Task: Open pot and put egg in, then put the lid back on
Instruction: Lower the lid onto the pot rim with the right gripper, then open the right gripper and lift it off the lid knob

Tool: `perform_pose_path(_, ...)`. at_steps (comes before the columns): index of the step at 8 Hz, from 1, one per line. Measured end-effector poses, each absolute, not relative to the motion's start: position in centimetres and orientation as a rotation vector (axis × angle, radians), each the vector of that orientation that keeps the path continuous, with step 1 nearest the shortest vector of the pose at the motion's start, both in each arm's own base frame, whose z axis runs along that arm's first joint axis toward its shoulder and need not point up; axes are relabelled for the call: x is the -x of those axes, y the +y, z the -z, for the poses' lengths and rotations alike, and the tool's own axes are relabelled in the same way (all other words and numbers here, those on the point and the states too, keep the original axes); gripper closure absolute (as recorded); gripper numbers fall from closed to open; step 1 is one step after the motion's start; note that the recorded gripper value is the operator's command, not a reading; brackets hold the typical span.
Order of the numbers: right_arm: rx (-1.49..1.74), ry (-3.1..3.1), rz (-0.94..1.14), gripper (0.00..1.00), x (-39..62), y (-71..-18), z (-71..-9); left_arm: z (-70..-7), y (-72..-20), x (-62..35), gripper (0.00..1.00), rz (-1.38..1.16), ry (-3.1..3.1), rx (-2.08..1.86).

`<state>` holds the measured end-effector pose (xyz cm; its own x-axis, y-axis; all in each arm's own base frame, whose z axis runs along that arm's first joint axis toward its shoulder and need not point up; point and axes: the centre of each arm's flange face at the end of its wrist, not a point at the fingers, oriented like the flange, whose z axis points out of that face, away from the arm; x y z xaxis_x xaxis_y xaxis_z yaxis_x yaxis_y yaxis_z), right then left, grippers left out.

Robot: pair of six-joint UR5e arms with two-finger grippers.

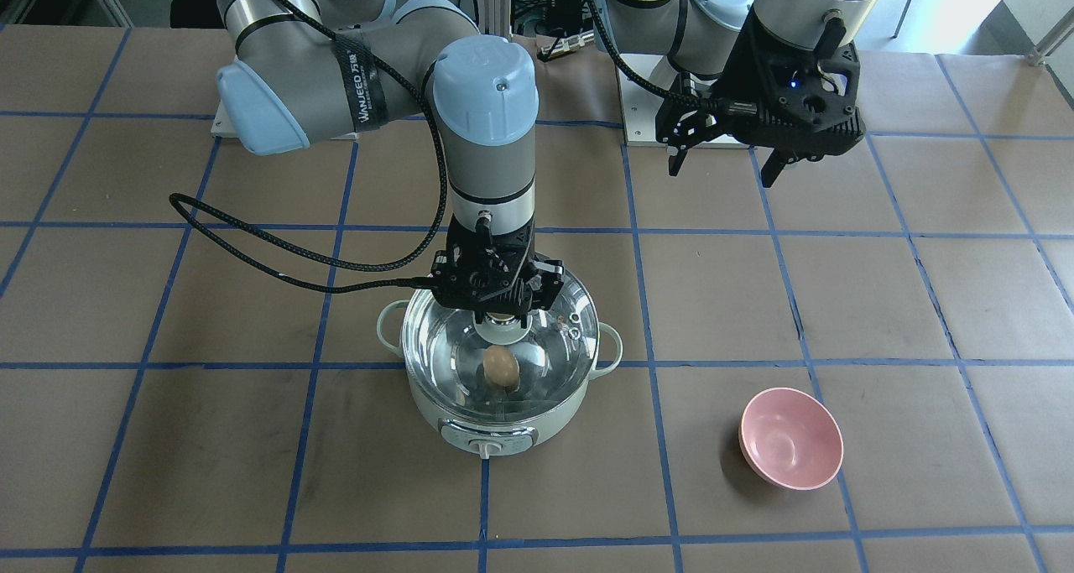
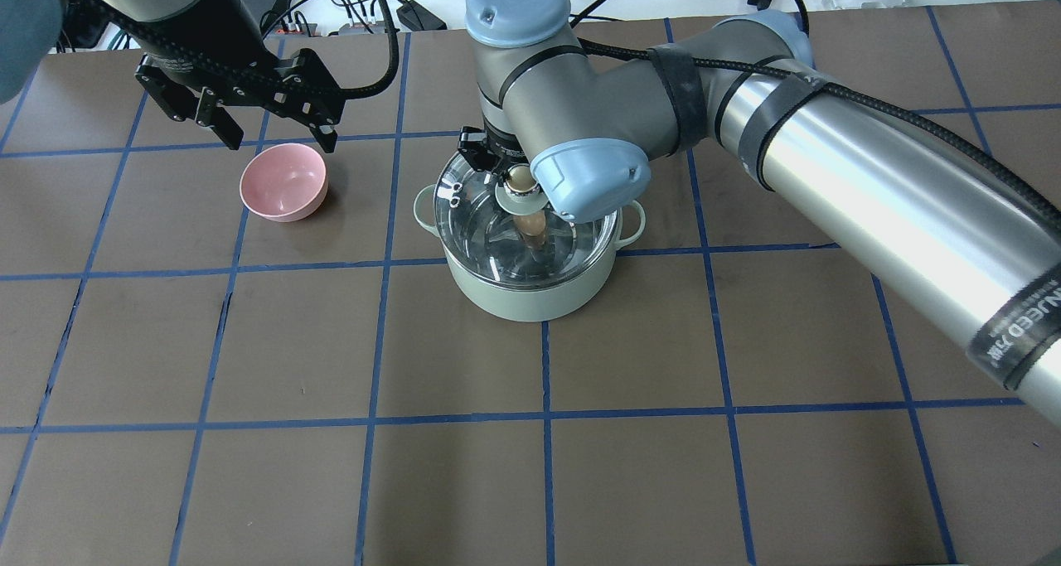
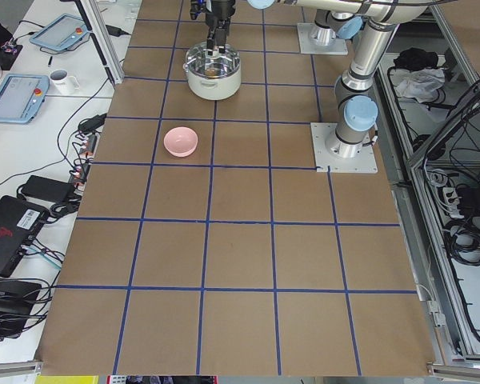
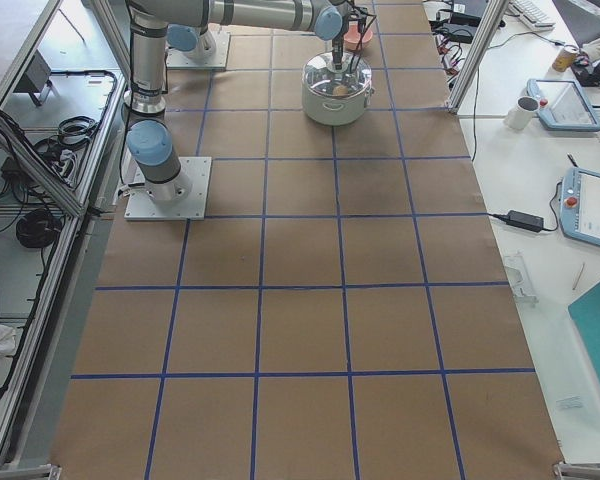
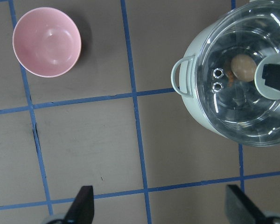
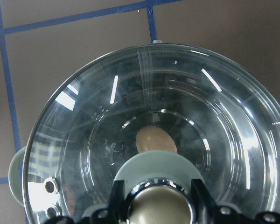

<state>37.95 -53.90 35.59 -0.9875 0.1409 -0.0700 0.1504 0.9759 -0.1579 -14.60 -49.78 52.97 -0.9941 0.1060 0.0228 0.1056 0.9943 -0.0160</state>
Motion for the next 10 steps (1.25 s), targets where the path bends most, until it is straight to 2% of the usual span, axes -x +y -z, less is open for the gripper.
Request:
perform_pose_path(1,-0.227,3.067,0.251,0.39,-37.9,-53.9,-35.5,-53.0,-49.8,14.6,0.0,-0.024,-3.114,0.165)
perform_pose_path(6,-0.214,3.068,0.262,0.34,-37.6,-54.1,-35.9,-53.1,-49.7,14.5,0.0,-0.03,-3.115,0.163)
perform_pose_path(8,-0.138,3.07,0.319,0.3,-35.1,-54.9,-38.3,-53.2,-49.7,14.4,0.0,-0.031,-3.115,0.161)
perform_pose_path(10,-0.035,3.105,0.287,0.31,-29.6,-55.1,-41.9,-53.2,-49.7,14.3,0.0,-0.031,-3.116,0.157)
